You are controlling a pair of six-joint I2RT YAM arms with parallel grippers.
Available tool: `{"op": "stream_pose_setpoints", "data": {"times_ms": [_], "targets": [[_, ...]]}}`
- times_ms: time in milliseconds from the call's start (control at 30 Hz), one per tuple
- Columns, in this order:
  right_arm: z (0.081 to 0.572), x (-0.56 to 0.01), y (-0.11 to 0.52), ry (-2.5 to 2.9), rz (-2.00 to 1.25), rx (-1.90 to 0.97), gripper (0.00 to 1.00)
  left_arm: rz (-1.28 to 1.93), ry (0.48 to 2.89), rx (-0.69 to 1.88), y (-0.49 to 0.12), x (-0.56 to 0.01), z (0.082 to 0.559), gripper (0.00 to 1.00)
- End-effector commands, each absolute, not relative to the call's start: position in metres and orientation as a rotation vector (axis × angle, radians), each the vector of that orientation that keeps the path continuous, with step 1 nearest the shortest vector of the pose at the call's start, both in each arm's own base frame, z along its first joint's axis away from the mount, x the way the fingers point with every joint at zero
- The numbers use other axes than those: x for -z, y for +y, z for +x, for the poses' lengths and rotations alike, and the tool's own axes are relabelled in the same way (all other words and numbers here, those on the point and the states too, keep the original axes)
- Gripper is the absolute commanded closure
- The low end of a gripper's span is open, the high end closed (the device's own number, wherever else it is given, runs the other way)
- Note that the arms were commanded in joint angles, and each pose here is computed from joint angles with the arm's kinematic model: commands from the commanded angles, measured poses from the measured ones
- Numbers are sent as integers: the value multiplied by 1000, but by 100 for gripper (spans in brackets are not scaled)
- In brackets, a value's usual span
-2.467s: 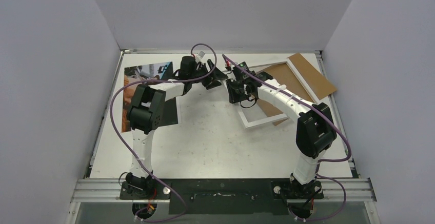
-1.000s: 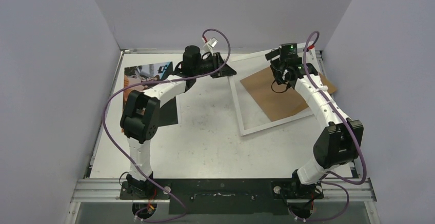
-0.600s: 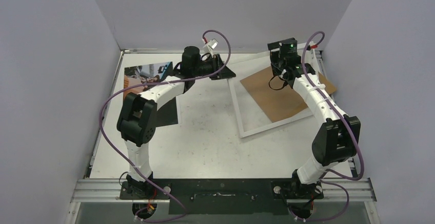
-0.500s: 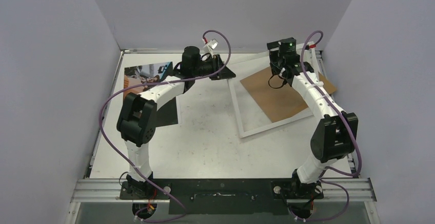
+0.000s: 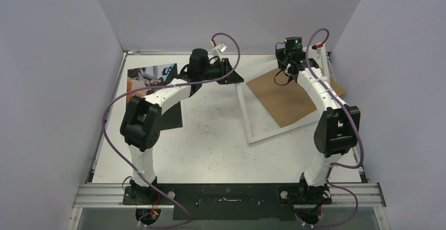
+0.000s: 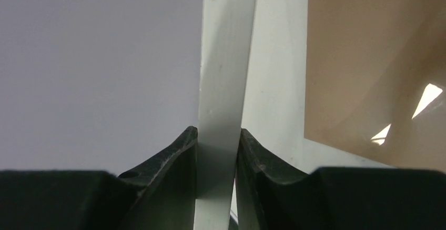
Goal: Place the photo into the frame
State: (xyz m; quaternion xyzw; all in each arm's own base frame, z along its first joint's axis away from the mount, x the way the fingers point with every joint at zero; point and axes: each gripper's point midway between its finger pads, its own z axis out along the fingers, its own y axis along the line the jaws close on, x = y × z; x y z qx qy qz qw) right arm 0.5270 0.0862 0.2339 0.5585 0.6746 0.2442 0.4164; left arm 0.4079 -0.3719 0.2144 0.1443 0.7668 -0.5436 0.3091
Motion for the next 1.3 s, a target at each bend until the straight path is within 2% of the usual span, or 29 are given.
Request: {"op": "stream_pose_setpoints", "data": {"times_ms": [0, 67, 133, 200, 267, 367, 533, 733, 900, 1033, 1267], "targets": [[526, -272, 66, 1576, 1379, -549, 81, 477, 1922, 1406, -370, -256, 397, 100], [517, -283, 59, 1547, 1364, -491, 87, 480, 1937, 1396, -368, -258, 396, 82], [506, -297, 54, 1518, 1346, -449, 91, 489, 1942, 1386, -366, -265, 394, 57], [494, -312, 50, 1488, 1327, -413, 93, 494, 1938, 1371, -363, -273, 392, 39], [479, -324, 46, 1467, 1308, -375, 95, 512, 1938, 1373, -359, -282, 388, 30], [458, -342, 41, 1429, 1276, -329, 96, 550, 1926, 1411, -352, -295, 378, 22], [433, -361, 29, 1386, 1241, -271, 96, 632, 1893, 1433, -334, -321, 362, 16], [428, -389, 30, 1361, 1184, -289, 96, 675, 1890, 1352, -287, -341, 353, 15], [430, -408, 37, 1360, 1131, -328, 96, 633, 1925, 1095, -237, -353, 368, 15], [435, -422, 53, 1374, 1082, -415, 96, 448, 2013, 886, -207, -347, 396, 15], [444, -448, 112, 1461, 908, -633, 96, 168, 2076, 772, -167, -339, 431, 15]]}}
